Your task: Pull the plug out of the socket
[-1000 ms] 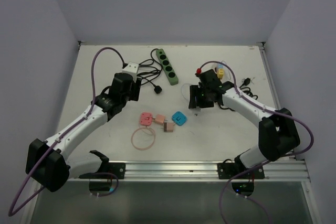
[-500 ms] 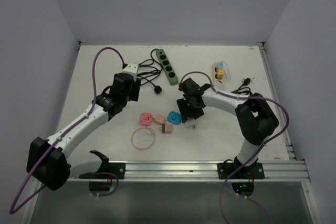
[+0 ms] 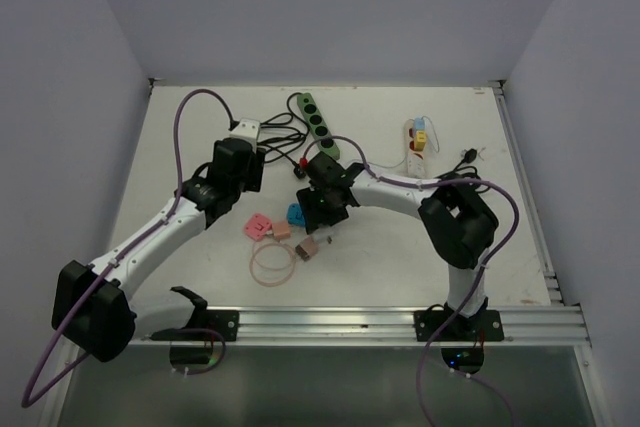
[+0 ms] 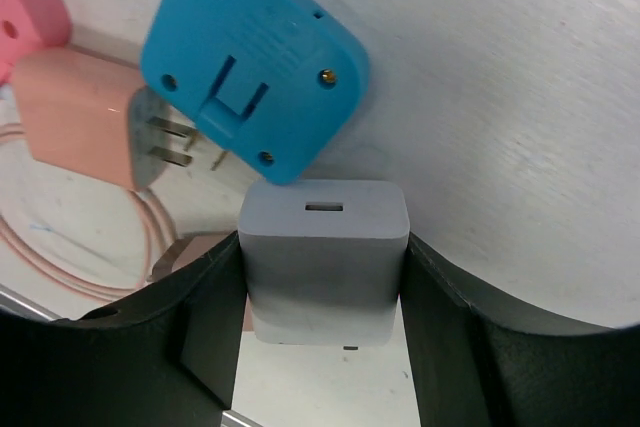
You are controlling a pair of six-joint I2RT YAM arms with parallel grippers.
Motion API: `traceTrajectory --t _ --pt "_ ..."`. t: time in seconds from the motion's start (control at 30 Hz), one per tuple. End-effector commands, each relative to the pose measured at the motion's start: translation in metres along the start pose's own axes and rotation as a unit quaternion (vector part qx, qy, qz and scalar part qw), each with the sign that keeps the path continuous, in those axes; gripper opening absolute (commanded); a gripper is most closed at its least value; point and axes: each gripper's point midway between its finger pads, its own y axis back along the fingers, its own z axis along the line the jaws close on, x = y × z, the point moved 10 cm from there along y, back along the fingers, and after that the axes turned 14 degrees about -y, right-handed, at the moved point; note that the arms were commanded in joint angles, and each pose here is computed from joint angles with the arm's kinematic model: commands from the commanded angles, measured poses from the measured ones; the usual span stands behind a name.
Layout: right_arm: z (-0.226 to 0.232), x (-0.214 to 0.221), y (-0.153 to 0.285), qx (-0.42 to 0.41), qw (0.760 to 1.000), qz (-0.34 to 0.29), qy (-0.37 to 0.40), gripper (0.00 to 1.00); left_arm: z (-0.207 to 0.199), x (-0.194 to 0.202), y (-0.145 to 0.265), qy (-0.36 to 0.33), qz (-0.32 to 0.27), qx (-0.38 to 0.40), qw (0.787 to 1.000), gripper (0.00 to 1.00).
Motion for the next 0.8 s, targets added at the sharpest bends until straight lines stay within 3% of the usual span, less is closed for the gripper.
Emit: traceTrajectory --t 0.0,0.13,0.27,0.4,0.53,0.67,0.73,0.77 --pt "0.02 -0.013 0.003 -0.05 0.998 -0.037 -0.018 0.33 0.01 -0.02 0.002 0.034 -0.027 -0.028 0.999 0.0" --pt "0.024 -0.015 0.026 -0.081 0.994 -0.076 -0.017 0.61 0.012 -0.018 -0.002 0.045 -0.021 -0.027 0.998 0.0" --pt "0.026 -0.015 0.054 -0.117 0.986 -0.114 -0.008 0.78 0.012 -0.015 -0.014 0.052 -0.003 -0.02 0.998 0.02" --pt "0.024 -0.012 0.083 -0.135 0.979 -0.153 0.006 0.9 0.015 -0.013 -0.04 0.067 0.041 -0.016 0.997 0.06" --pt "0.017 -0.007 0.117 -0.134 0.971 -0.198 0.017 0.92 0.035 -0.009 -0.073 0.105 0.106 -0.024 0.988 0.08" --pt "-0.004 0.002 0.129 -0.085 0.967 -0.241 0.017 0.94 0.06 -0.012 -0.105 0.141 0.137 -0.049 0.979 0.1" --pt "-0.015 0.009 0.132 -0.067 0.965 -0.255 0.015 0.95 0.069 -0.004 -0.132 0.147 0.181 -0.056 0.971 0.11" --pt "-0.015 0.009 0.136 -0.071 0.963 -0.26 0.015 0.95 0.077 -0.012 -0.132 0.155 0.169 -0.061 0.972 0.11"
